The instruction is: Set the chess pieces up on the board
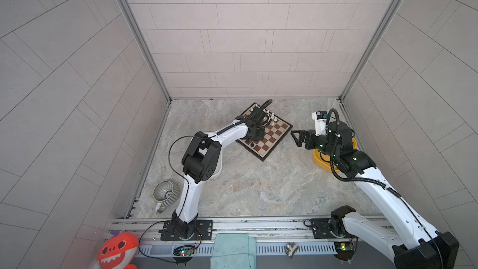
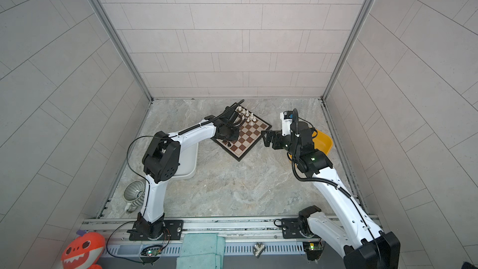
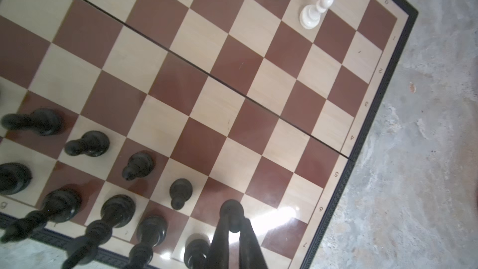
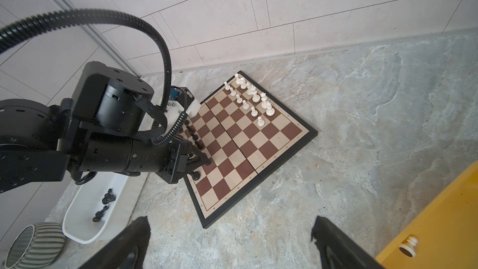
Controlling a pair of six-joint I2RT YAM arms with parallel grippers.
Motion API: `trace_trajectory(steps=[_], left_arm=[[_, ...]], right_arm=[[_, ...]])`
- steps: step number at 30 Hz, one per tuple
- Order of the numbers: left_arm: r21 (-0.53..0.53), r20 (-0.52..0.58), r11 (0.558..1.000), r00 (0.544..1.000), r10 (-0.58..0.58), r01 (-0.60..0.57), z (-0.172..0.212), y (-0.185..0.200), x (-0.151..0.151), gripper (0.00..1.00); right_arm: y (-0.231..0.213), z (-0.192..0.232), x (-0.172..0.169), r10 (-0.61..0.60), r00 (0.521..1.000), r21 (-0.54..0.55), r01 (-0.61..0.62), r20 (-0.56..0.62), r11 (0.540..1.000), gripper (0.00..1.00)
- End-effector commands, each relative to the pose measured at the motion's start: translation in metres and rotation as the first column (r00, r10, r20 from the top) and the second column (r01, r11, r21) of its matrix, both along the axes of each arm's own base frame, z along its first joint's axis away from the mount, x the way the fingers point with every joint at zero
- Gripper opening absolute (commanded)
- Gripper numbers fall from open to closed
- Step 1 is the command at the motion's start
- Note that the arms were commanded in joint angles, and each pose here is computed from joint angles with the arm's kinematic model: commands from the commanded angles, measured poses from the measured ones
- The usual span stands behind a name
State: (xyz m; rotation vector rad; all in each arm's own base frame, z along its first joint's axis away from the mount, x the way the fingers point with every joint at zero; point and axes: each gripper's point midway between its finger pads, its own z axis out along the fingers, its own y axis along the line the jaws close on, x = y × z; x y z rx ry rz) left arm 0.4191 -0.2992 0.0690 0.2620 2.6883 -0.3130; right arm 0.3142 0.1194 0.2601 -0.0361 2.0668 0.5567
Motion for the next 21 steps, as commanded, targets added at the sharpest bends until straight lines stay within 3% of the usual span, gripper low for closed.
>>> trace_trajectory(steps=[1, 21], left_arm=[[0.036, 0.037, 0.999, 0.999, 0.029, -0.030, -0.005, 0.006, 0.006, 0.00], [0.074, -0.024, 0.997, 0.999, 0.035, -0.033, -0.027, 0.016, -0.009, 0.00]], right_arm=[[0.003, 0.005, 0.000, 0.014, 1.000, 0.034, -0.015, 0.014, 0.999, 1.00], [0.003, -0.001, 0.007, 0.015, 1.000, 0.044, -0.015, -0.004, 0.999, 1.00]])
